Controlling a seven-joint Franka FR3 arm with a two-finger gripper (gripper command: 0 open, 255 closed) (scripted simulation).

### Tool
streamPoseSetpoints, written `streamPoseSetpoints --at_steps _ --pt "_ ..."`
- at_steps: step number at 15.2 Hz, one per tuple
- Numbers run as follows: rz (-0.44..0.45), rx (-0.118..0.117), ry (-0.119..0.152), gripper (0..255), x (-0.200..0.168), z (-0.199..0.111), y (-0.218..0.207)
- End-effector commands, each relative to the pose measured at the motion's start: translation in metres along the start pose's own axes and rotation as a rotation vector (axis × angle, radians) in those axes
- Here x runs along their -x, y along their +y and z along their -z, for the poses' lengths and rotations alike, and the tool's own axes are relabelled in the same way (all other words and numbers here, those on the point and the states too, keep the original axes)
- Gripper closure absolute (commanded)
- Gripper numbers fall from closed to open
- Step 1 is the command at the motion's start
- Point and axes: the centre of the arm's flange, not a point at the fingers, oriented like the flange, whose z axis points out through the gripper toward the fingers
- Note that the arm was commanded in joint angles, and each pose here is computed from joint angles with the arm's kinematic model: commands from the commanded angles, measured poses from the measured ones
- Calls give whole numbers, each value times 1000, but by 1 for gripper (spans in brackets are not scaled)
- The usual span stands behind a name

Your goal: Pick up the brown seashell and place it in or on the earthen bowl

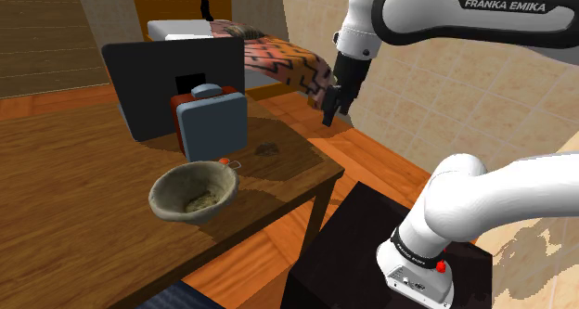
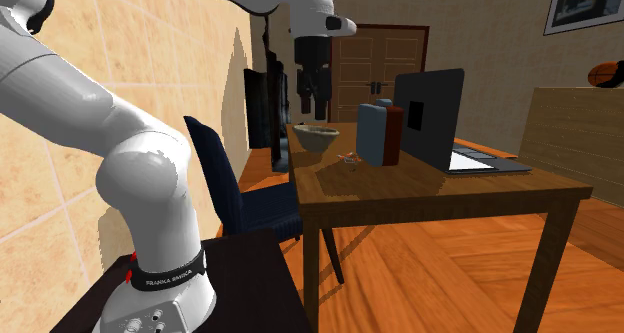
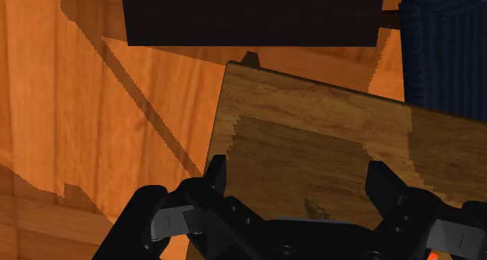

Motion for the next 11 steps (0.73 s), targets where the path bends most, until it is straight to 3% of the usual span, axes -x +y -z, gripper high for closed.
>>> streamPoseSetpoints --at_steps 1,11 --pt "0 0 0 0 0 0 0" --pt "529 -111 46 0 -98 -84 2"
